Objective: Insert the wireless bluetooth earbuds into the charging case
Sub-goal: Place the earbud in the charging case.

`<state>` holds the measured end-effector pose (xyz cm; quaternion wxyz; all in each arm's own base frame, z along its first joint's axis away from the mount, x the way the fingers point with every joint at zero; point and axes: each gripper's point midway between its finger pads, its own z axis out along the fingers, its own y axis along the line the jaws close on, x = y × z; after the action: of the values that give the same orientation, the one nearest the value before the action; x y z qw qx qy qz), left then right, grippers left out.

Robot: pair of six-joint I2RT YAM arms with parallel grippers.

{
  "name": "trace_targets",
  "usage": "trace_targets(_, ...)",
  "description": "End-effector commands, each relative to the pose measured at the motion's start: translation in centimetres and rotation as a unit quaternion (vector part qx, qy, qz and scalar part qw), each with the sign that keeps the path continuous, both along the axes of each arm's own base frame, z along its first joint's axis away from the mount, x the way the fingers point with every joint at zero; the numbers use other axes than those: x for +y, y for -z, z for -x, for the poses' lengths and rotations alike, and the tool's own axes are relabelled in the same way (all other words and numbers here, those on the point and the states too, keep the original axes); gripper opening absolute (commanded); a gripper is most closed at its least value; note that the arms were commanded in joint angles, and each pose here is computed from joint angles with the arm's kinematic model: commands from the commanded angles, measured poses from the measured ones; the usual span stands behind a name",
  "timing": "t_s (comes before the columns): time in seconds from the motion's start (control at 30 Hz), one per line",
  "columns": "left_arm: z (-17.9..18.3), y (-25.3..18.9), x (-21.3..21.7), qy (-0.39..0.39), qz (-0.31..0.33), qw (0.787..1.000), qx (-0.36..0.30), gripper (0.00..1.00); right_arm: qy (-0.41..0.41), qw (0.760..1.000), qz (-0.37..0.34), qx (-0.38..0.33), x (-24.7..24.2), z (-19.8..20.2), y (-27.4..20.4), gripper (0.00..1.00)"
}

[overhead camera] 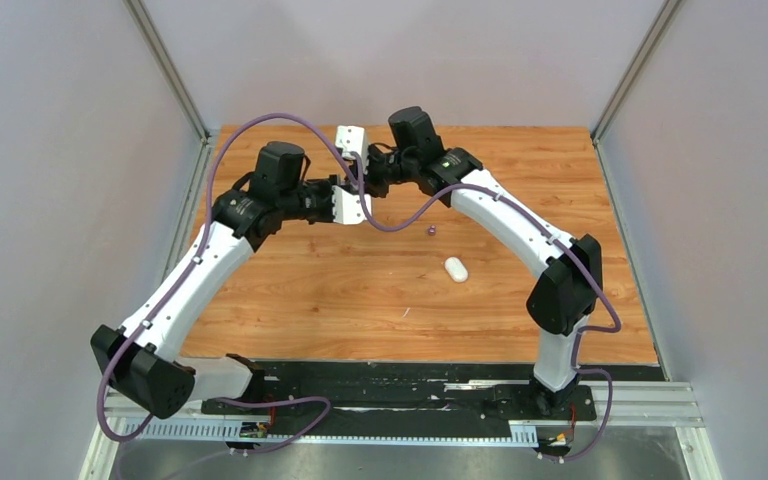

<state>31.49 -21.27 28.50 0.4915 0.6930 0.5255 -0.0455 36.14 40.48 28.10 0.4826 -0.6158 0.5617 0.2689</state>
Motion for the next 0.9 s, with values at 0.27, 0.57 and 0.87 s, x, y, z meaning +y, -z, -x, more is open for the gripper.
trace_targets(0.27,-0.9,1.5,-0.3,-0.005,-0.044,0.999,-0.009,0.0,-0.022,0.998,-0.047,-0.047,0.7,1.8,-5.4,0.0)
trace_targets(0.57,-0.5,0.9,-0.1,-0.014,-0.056,0.998,0.02,0.0,-0.018,0.998,-0.043,-0.048,0.7,1.6,-5.0,0.0)
trace_targets(0.87,0.3,0.4,0.7,-0.031,-0.067,0.996,0.057,0.0,-0.022,0.998,-0.041,-0.05,0.9,1.7,-4.8,0.0)
